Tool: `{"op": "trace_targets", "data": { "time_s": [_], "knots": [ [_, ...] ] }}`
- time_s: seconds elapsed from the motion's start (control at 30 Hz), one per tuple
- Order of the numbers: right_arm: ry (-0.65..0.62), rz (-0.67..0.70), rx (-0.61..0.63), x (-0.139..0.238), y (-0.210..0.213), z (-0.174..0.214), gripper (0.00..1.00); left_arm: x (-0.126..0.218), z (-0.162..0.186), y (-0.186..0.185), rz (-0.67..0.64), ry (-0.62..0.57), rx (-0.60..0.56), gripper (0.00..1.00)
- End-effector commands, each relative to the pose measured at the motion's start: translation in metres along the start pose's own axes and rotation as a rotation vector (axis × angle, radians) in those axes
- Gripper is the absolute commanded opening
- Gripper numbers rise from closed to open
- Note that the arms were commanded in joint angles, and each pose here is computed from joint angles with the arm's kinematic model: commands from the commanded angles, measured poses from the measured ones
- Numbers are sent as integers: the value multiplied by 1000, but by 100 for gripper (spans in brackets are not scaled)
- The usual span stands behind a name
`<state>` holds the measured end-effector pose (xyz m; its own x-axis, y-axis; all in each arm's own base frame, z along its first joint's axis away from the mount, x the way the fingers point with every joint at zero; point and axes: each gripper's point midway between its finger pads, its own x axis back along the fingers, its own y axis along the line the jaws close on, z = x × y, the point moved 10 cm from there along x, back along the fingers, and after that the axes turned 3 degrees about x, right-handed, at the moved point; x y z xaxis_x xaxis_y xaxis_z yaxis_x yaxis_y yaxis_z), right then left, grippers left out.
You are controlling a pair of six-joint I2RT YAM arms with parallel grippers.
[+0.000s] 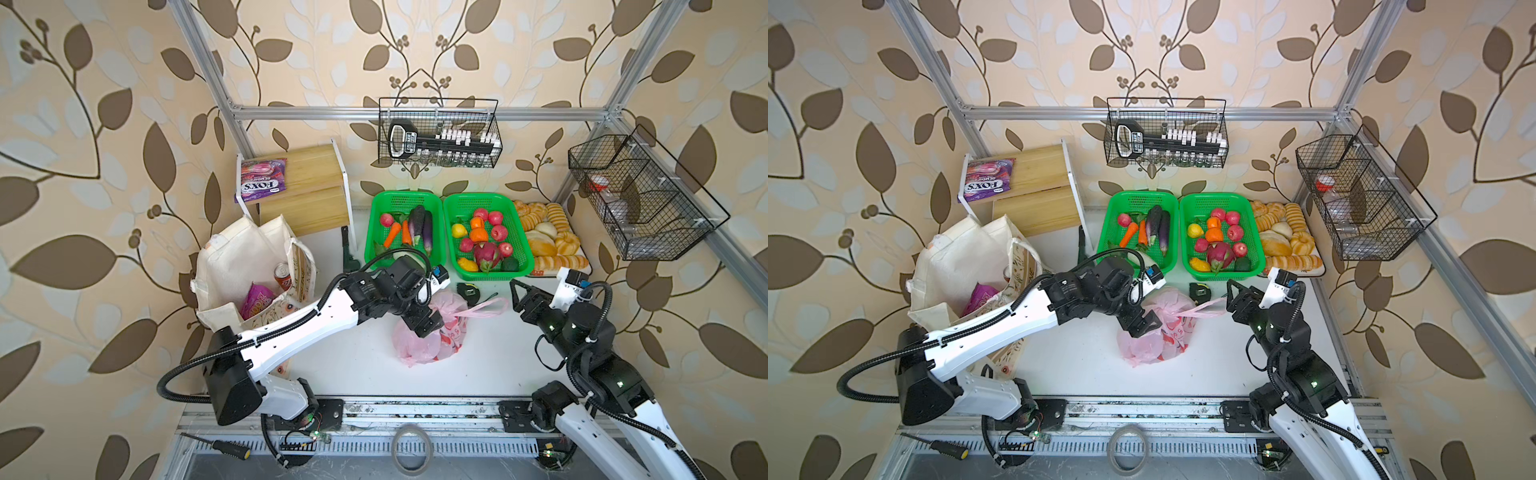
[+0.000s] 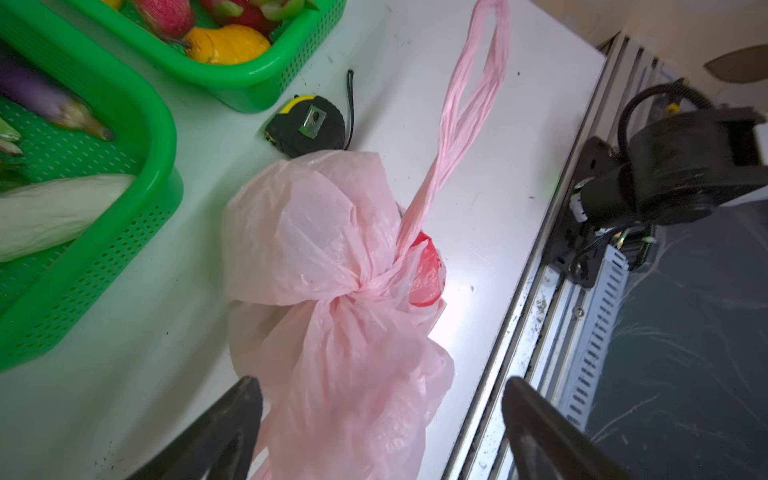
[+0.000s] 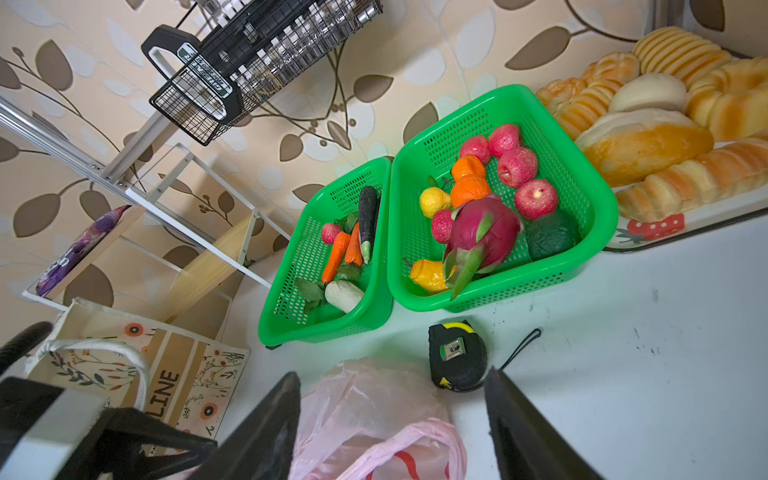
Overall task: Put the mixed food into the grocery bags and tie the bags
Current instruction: 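Regrasp the tied pink bag at its knot with the left gripper, then lift the tied pink bag with the left gripper and carry it into the tote bag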
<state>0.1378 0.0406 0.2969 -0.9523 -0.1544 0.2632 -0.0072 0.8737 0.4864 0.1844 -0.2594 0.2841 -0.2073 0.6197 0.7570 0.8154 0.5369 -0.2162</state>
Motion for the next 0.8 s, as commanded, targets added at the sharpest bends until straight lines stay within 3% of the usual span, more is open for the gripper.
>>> {"op": "trace_targets", "data": {
  "time_s": [0.0, 0.23, 0.4, 0.6, 0.77],
  "knots": [
    [39, -4, 24, -4, -3, 9, 70, 6, -11, -5, 0, 8, -78, 99],
    [54, -25, 12, -4, -4, 13, 71, -19, -16, 4, -79, 29, -142, 99],
    [71, -26, 13, -6, -6, 18, 71, -44, -18, 2, -3, 106, -148, 96],
    [81, -21, 22, -7, -7, 20, 71, -65, -16, 10, -80, 283, -112, 73],
    [71, 8, 62, -7, -9, 19, 71, -54, -26, 6, -70, 302, -115, 36]
  ]
}}
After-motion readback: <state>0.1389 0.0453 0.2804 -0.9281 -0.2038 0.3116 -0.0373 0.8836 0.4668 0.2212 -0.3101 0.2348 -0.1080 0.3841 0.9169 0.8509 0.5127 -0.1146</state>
